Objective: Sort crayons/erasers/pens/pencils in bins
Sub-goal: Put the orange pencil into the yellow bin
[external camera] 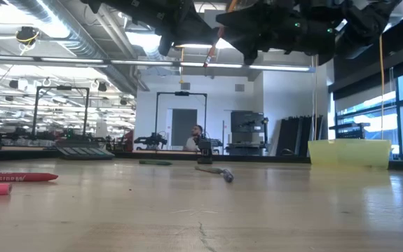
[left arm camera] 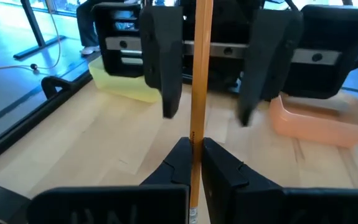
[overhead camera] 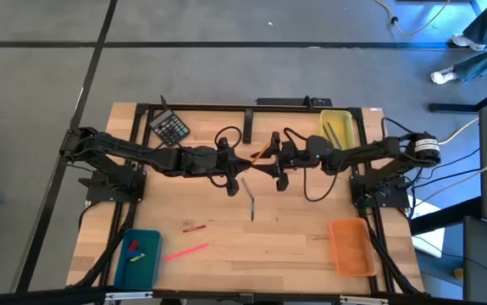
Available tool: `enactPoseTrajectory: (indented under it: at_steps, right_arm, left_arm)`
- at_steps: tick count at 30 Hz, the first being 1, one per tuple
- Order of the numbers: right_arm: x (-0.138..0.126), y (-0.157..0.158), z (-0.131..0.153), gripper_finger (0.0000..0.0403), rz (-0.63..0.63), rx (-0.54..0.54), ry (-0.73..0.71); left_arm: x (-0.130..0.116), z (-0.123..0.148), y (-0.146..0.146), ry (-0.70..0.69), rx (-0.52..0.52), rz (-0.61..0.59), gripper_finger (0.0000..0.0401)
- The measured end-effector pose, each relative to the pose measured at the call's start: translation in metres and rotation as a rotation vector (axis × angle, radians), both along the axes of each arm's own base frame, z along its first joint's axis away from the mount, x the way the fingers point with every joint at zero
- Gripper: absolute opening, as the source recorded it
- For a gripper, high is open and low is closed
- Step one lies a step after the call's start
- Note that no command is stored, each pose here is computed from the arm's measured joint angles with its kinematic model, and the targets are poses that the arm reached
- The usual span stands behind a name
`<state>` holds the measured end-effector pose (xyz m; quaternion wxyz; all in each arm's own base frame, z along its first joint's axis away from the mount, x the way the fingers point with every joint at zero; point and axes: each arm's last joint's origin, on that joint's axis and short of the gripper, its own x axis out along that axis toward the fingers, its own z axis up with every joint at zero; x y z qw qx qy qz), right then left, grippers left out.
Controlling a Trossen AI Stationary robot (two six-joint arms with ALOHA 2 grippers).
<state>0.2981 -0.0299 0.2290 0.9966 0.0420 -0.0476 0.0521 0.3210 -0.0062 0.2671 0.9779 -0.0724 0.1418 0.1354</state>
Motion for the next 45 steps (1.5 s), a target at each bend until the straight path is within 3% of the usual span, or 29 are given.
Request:
enactPoseTrajectory:
  at_steps: [7, 11, 17, 21, 27, 32, 36, 40, 45]
  right_arm:
    - [0.0, 0.0, -0.001, 0.0026, 0.005, 0.018, 0.018]
    - [-0.004, -0.001, 0.001, 0.0027, -0.029, 0.03, 0.073]
    - [-0.029, -0.009, 0.008, 0.0028, -0.27, -0.003, 0.302]
    - [-0.051, -0.019, 0.021, 0.0027, -0.441, -0.001, 0.578]
    - [-0.085, -0.045, 0.038, 0.0029, -0.846, 0.023, 1.019]
    - [-0.106, -0.068, 0.041, 0.0029, -1.013, 0.092, 1.143]
    - [-0.122, -0.101, 0.036, 0.0029, -1.223, 0.143, 1.175]
    - [-0.136, -0.132, 0.023, 0.003, -1.301, 0.236, 1.263]
    - [-0.143, -0.152, 0.0, 0.003, -1.283, 0.314, 1.423]
  left_arm:
    - [0.0, -0.001, -0.001, 0.014, 0.013, -0.049, 0.0017]
    - [0.0, -0.001, -0.001, 0.018, 0.013, -0.049, 0.0036]
    - [-0.004, -0.009, 0.0, 0.112, 0.011, -0.05, 0.0091]
    - [-0.007, -0.018, 0.002, 0.164, -0.015, -0.024, 0.0126]
    - [-0.014, -0.035, 0.002, 0.221, -0.029, 0.004, 0.0137]
    - [-0.019, -0.046, 0.002, 0.241, -0.076, 0.028, 0.0134]
    - [-0.021, -0.05, 0.002, 0.25, -0.084, 0.039, 0.0134]
    - [-0.021, -0.05, 0.002, 0.25, -0.083, 0.039, 0.0134]
    - [-0.021, -0.051, 0.001, 0.251, -0.082, 0.036, 0.0134]
